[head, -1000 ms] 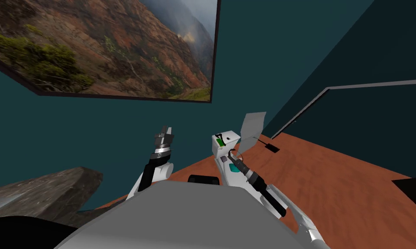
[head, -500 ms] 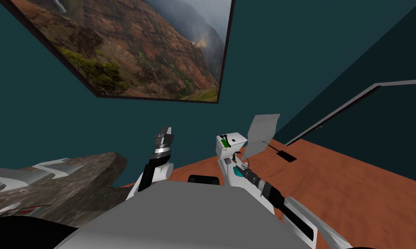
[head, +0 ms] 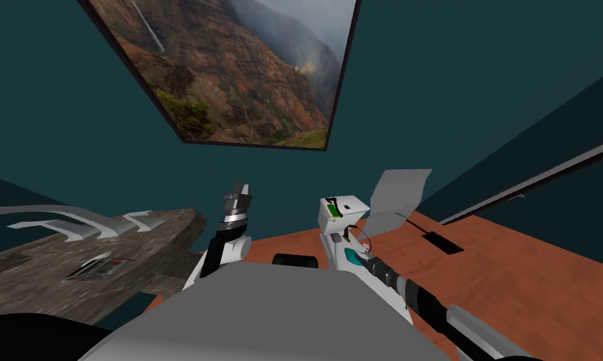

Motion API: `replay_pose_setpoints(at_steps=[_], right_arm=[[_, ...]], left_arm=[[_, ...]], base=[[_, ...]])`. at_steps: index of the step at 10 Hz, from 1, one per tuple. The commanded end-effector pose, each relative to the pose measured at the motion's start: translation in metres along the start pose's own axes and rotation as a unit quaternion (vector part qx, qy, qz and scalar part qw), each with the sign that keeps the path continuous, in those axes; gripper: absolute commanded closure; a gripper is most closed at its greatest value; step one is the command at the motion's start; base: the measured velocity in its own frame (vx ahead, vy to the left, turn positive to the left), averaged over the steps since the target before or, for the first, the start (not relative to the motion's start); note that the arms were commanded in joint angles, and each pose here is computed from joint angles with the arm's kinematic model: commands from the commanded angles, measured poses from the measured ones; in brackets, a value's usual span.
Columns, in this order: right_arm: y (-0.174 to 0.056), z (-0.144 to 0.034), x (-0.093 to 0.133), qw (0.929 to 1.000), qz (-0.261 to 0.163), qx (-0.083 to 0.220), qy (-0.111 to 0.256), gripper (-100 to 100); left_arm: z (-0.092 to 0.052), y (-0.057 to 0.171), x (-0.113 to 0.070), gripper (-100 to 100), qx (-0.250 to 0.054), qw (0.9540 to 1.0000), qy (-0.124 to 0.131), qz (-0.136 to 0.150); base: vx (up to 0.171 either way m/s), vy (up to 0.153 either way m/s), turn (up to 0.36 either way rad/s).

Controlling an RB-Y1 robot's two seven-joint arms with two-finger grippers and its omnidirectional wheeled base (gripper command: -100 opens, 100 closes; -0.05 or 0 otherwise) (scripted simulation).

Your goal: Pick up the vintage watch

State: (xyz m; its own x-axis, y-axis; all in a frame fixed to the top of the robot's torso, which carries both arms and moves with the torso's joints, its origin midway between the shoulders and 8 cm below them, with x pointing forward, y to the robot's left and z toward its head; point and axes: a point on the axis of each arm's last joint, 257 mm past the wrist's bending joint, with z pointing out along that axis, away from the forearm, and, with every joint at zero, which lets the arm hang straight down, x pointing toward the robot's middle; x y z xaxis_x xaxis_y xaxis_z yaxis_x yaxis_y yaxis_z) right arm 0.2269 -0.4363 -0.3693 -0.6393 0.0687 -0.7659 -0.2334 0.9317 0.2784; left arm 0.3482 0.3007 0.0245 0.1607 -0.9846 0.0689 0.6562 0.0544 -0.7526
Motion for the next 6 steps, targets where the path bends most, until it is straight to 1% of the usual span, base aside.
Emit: replay_pose_setpoints(at_steps=[1,2,3,4,5,6], right_arm=[[-0.018,-0.009,0.007,0.9996,-0.013,0.015,0.018,-100],[-0.038,-0.028,0.019,0.998,-0.029,0.033,0.045,-100],[-0.039,-0.028,0.02,0.9979,-0.029,0.035,0.046,-100],[-0.059,-0.048,0.031,0.995,-0.045,0.054,0.072,-100],[-0.073,-0.066,0.037,0.9915,-0.061,0.067,0.094,-100],[-0.077,-0.069,0.04,0.9909,-0.06,0.072,0.096,-100]], left_arm=[[0.0,0.0,0.0,0,0.0,1.0,0.0,0.0],[0.0,0.0,0.0,0,0.0,1.0,0.0,0.0],[0.0,0.0,0.0,0,0.0,1.0,0.0,0.0],[0.0,0.0,0.0,0,0.0,1.0,0.0,0.0],[0.0,0.0,0.0,0,0.0,1.0,0.0,0.0],[0.0,0.0,0.0,0,0.0,1.0,0.0,0.0]], base=[[-0.005,0.022,0.096],[-0.002,0.029,0.204],[0.0,0.019,0.121],[0.005,0.026,0.221],[0.008,0.036,0.468],[0.011,0.015,0.097]])
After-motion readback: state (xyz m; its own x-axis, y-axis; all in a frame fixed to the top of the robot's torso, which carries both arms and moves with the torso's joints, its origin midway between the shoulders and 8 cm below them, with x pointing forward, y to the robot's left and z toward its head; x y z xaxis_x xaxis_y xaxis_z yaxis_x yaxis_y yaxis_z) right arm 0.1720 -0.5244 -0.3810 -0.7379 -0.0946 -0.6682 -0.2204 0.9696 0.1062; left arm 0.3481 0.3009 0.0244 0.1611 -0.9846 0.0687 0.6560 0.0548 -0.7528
